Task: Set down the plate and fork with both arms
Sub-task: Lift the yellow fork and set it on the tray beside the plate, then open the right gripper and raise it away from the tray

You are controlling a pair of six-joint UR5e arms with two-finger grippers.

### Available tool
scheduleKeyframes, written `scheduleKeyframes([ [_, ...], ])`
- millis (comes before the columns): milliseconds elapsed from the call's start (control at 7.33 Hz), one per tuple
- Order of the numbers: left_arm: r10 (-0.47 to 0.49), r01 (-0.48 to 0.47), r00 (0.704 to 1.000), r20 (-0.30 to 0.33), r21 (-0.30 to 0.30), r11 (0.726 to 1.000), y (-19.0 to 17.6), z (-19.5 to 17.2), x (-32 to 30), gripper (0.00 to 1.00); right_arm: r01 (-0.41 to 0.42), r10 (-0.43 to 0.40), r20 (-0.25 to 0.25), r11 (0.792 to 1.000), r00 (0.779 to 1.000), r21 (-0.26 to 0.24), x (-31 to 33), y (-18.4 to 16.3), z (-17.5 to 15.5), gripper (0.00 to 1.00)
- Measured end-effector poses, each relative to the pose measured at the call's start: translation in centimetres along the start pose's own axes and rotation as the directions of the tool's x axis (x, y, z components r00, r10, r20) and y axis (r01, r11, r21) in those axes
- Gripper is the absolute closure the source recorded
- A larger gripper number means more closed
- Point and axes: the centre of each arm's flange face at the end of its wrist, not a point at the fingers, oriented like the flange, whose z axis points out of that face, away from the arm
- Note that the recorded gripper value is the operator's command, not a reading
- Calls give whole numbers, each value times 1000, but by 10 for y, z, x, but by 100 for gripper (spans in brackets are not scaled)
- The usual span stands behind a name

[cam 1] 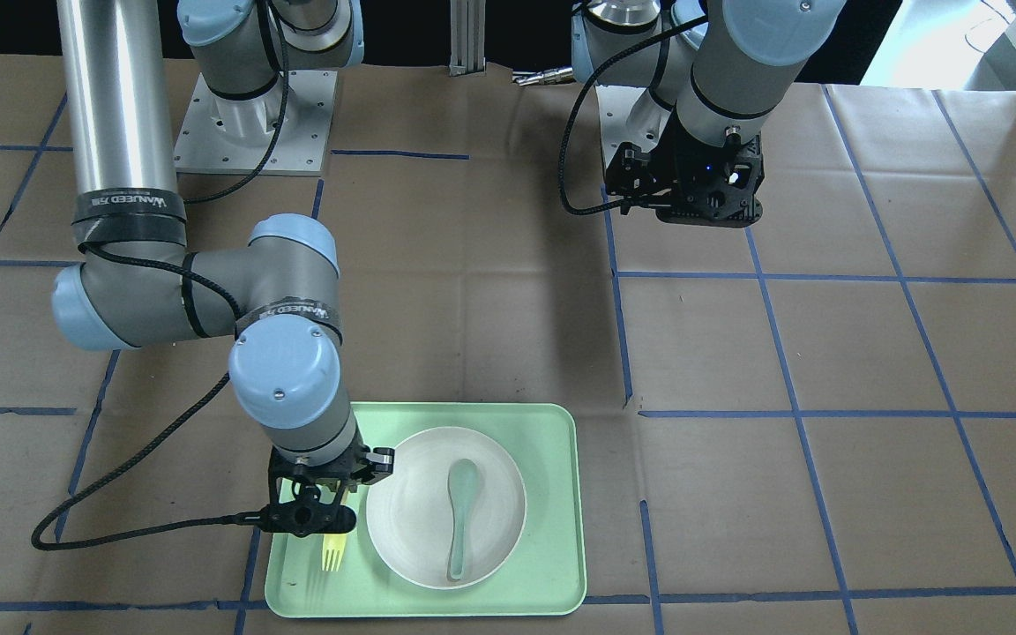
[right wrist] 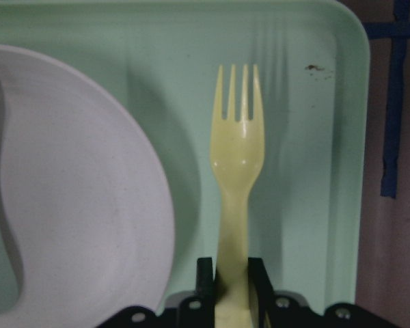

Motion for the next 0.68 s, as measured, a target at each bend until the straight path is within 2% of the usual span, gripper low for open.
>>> scheduleKeyframes([
  [273,0,0,1000,0,-1,1000,0,0,0,0,5,-5,8,1000,1000,1,22,5,23,94],
  [545,0,0,1000,1,2,1000,1,-1,0,0,5,-5,6,1000,1000,-1,26,8,40,0],
  [682,0,0,1000,0,3,1000,1,-1,0,0,5,-5,4,1000,1000,2,26,8,39,0],
])
